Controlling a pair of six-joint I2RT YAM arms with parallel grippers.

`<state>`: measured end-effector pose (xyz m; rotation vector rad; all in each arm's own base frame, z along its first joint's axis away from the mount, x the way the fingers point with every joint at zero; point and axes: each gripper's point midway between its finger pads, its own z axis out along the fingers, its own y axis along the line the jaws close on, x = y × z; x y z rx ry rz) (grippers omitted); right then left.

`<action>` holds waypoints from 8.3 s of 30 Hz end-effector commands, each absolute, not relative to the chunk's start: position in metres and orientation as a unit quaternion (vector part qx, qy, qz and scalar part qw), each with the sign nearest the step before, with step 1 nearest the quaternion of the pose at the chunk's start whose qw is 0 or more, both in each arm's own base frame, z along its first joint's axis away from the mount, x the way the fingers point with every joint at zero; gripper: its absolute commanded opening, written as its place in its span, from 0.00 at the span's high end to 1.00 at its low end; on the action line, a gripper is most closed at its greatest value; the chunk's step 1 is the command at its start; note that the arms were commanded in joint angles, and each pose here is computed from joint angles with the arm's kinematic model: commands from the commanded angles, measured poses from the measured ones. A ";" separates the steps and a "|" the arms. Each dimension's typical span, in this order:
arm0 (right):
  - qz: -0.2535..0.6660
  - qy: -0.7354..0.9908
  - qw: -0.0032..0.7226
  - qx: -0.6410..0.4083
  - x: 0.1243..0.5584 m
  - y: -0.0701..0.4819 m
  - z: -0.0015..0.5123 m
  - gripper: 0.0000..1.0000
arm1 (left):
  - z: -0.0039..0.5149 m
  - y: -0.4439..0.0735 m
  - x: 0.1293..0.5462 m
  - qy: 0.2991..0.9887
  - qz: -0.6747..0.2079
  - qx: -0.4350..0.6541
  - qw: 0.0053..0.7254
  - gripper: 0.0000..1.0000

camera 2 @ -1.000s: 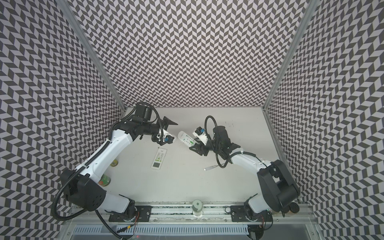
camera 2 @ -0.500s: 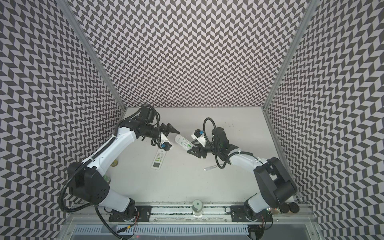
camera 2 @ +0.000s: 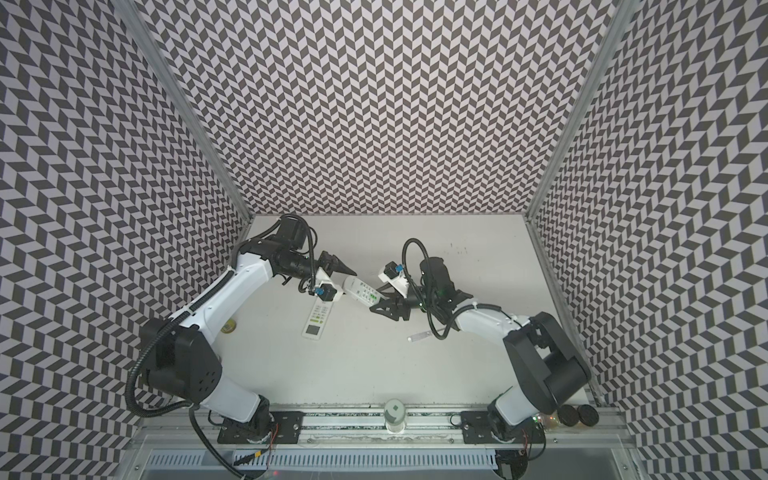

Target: Unload the batteries from the remote control

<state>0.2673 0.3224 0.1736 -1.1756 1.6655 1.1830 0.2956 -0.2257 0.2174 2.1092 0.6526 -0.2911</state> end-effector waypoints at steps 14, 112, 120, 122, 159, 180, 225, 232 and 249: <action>0.479 0.625 0.389 -0.479 0.263 0.331 0.185 0.62 | 0.213 -0.229 0.275 -0.022 -0.009 0.876 0.482 0.64; 0.481 0.634 0.526 -0.299 0.315 0.226 0.244 0.35 | 0.259 -0.257 0.285 0.627 -0.502 0.484 0.348 1.00; 0.525 0.611 0.456 -0.376 0.284 0.267 0.226 0.33 | 0.257 -0.260 0.284 0.626 -0.505 0.484 0.345 1.00; 0.533 0.609 0.448 -0.380 0.282 0.271 0.224 0.35 | 0.256 -0.261 0.285 0.629 -0.507 0.480 0.343 1.00; 0.549 0.611 0.445 -0.357 0.279 0.288 0.233 1.00 | 0.231 -0.267 0.307 0.707 -0.462 0.405 0.349 0.26; 0.546 0.612 0.448 -0.354 0.280 0.289 0.232 1.00 | 0.223 -0.264 0.326 0.741 -0.415 0.384 0.361 0.50; 0.530 0.624 0.444 -0.365 0.275 0.284 0.220 1.00 | 0.215 -0.241 0.354 0.777 -0.357 0.337 0.394 0.70; 0.526 0.625 0.443 -0.368 0.275 0.284 0.216 1.00 | 0.209 -0.242 0.353 0.779 -0.356 0.341 0.388 0.74; 0.524 0.639 0.438 -0.353 0.283 0.279 0.205 1.00 | 0.199 -0.239 0.355 0.789 -0.349 0.332 0.383 0.73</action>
